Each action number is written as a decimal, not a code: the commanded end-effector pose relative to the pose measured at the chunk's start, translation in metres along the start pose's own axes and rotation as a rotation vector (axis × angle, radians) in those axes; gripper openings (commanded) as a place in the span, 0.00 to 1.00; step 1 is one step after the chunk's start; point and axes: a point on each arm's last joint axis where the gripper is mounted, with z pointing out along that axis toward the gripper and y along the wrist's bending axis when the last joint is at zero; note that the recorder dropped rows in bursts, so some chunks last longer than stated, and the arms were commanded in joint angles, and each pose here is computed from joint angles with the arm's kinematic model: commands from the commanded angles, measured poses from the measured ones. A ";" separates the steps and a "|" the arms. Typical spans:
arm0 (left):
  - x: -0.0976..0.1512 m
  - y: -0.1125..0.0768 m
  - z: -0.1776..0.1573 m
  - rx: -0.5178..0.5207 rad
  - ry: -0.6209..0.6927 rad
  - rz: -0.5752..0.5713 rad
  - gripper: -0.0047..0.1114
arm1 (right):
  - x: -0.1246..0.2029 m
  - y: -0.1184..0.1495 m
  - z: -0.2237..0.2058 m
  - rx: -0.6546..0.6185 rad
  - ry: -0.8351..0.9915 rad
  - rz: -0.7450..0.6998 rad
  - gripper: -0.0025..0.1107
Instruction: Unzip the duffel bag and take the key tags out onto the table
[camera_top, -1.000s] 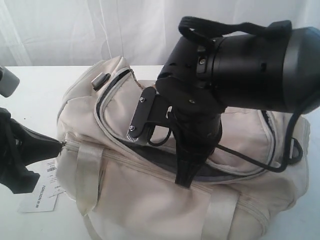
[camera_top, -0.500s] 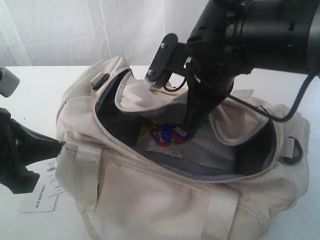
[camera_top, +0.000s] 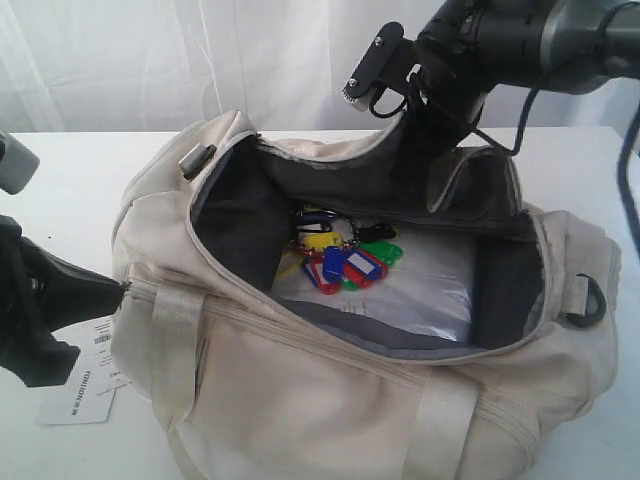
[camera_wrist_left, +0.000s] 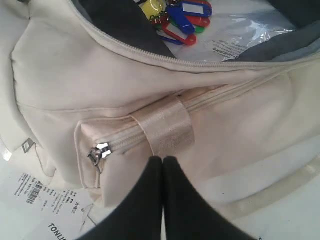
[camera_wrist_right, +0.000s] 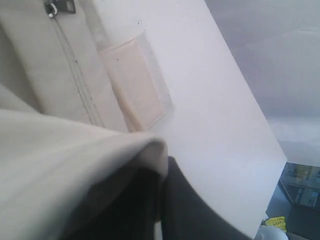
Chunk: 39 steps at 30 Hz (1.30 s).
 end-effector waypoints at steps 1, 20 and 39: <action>0.000 -0.002 -0.001 0.018 -0.002 -0.022 0.04 | -0.003 -0.006 0.026 0.020 -0.027 -0.002 0.02; 0.000 -0.003 -0.001 0.027 -0.004 -0.033 0.04 | -0.008 -0.058 -0.033 0.285 -0.142 0.156 0.70; 0.000 -0.003 -0.001 0.033 0.002 -0.014 0.04 | 0.014 -0.057 -0.096 0.019 -0.038 0.421 0.28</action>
